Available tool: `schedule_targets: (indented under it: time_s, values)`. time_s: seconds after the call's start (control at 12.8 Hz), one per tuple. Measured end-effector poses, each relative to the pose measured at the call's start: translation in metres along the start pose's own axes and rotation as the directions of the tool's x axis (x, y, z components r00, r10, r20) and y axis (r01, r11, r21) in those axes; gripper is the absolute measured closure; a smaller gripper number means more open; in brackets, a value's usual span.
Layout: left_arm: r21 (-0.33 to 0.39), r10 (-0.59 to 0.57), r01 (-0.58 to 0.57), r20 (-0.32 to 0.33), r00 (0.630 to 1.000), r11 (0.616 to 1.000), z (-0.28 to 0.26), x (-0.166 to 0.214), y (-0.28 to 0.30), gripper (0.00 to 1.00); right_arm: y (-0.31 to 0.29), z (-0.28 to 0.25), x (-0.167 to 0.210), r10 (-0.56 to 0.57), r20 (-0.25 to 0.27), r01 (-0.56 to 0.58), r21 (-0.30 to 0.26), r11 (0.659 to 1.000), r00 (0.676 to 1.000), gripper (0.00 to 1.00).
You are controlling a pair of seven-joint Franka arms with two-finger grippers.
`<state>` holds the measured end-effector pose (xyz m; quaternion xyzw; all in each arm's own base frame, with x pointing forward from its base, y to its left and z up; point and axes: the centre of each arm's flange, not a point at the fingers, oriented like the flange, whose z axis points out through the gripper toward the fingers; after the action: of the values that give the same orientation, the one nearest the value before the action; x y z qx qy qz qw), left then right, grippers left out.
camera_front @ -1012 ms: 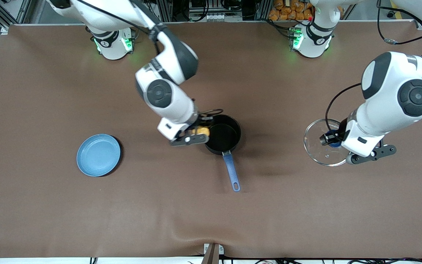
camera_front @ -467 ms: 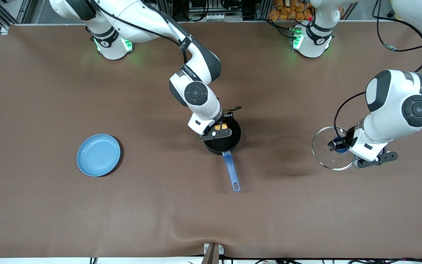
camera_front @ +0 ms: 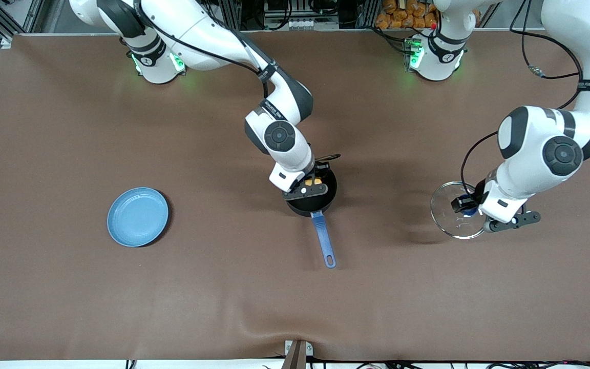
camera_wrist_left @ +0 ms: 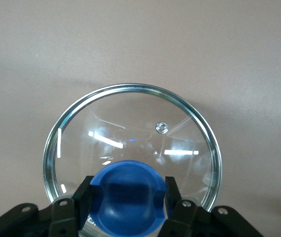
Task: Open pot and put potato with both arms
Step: 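Move the potato over the saucepan while the left gripper lowers the lid, then release the potato into the saucepan while the left gripper releases the lid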
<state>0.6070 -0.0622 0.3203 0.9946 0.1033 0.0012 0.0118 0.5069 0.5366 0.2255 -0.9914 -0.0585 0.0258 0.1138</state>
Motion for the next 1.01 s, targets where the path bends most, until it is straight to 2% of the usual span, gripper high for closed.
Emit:
schedule_targets:
  time_s: [0.23,0.62,1.01]
  values:
    - [-0.016,0.004,-0.005,-0.007,1.0,1.0,0.028,-0.011,0.0,0.38,0.001,0.011,-0.002,-0.015,-0.001,0.015,-0.017,1.0,1.0,0.41]
    - [-0.04,-0.006,0.005,-0.029,1.0,0.999,0.07,-0.035,-0.015,0.38,0.001,0.026,-0.002,-0.018,-0.024,0.018,-0.007,1.0,1.0,0.41]
    - [-0.047,-0.009,0.008,-0.003,1.0,0.999,0.092,-0.042,-0.018,0.38,0.001,0.034,-0.004,-0.019,-0.023,0.019,-0.009,1.0,1.0,0.41]
